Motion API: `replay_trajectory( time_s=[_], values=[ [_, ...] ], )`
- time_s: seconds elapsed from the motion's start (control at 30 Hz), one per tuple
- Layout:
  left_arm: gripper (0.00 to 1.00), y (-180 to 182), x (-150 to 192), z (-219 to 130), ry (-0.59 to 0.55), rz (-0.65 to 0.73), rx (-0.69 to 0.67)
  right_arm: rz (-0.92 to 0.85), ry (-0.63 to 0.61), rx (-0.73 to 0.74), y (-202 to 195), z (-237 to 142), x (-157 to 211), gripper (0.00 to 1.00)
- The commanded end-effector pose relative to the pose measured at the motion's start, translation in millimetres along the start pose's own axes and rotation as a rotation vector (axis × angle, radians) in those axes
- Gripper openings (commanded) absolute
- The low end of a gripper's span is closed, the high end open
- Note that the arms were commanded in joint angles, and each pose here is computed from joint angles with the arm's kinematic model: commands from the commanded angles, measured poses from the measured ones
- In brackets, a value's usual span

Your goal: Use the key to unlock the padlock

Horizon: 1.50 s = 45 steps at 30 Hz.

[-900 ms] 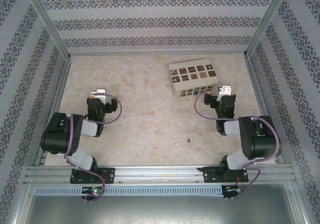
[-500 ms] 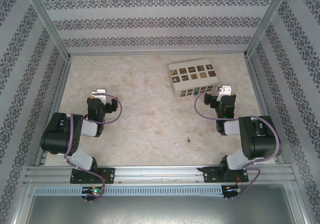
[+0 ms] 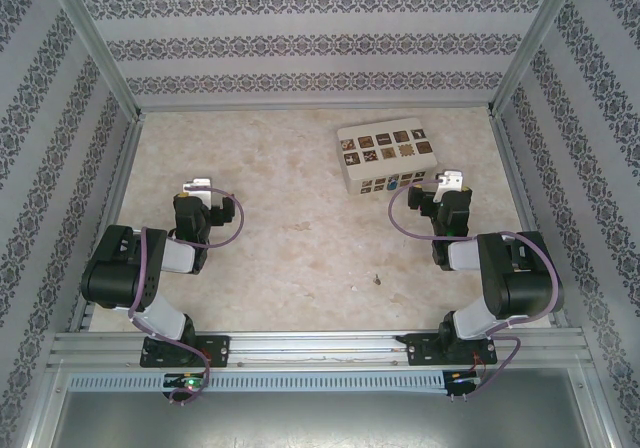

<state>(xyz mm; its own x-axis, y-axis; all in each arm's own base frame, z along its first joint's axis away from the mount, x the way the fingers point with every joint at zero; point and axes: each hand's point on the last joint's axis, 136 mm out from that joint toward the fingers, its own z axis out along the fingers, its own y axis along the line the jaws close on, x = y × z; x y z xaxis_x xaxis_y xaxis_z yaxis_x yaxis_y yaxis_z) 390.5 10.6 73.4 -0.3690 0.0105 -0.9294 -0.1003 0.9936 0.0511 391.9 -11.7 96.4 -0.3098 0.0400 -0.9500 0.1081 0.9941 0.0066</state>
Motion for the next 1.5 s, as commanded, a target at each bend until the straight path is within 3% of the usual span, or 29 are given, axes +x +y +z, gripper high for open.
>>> replay_trajectory(
  time_s=[0.0,0.37,0.53,0.63,0.8,0.9,1.07,1.17,1.47],
  values=[
    [0.99,7.1,-17.2,2.0,-0.049,-0.013,-0.025,0.000,-0.037,0.003,1.7,0.7,-11.7,0.98],
    [0.99,-1.1,-20.4,-1.6,-0.066,0.005,0.026,0.000,-0.044,0.002,1.6,-1.5,-15.8,0.98],
    [0.99,2.0,-37.7,-17.0,-0.089,0.001,0.020,0.006,-0.075,0.011,-1.1,-17.9,-33.4,0.98],
    [0.99,5.7,-51.3,-28.5,-0.076,-0.018,0.009,0.006,-0.018,0.022,-3.8,-29.0,-33.1,0.98],
    [0.99,10.0,-73.0,-47.2,0.014,-0.174,-0.003,0.054,0.086,0.029,-6.8,-47.0,-36.2,0.98],
    [0.99,10.1,-73.8,-52.4,0.144,-0.331,-0.023,0.107,0.131,-0.022,-1.0,-55.3,-44.6,0.98],
    [0.99,-32.8,-73.8,-44.3,0.336,-0.471,0.164,0.240,0.157,-0.137,7.3,-58.9,-72.0,0.98],
    [0.99,-57.6,-72.0,-39.6,0.380,-0.550,0.245,0.364,0.168,-0.177,2.6,-53.3,-85.4,0.98],
    [0.99,-156.1,-81.7,-25.4,0.440,-0.558,0.453,0.638,0.276,-0.309,-19.3,-15.7,-88.7,0.98]
  ],
)
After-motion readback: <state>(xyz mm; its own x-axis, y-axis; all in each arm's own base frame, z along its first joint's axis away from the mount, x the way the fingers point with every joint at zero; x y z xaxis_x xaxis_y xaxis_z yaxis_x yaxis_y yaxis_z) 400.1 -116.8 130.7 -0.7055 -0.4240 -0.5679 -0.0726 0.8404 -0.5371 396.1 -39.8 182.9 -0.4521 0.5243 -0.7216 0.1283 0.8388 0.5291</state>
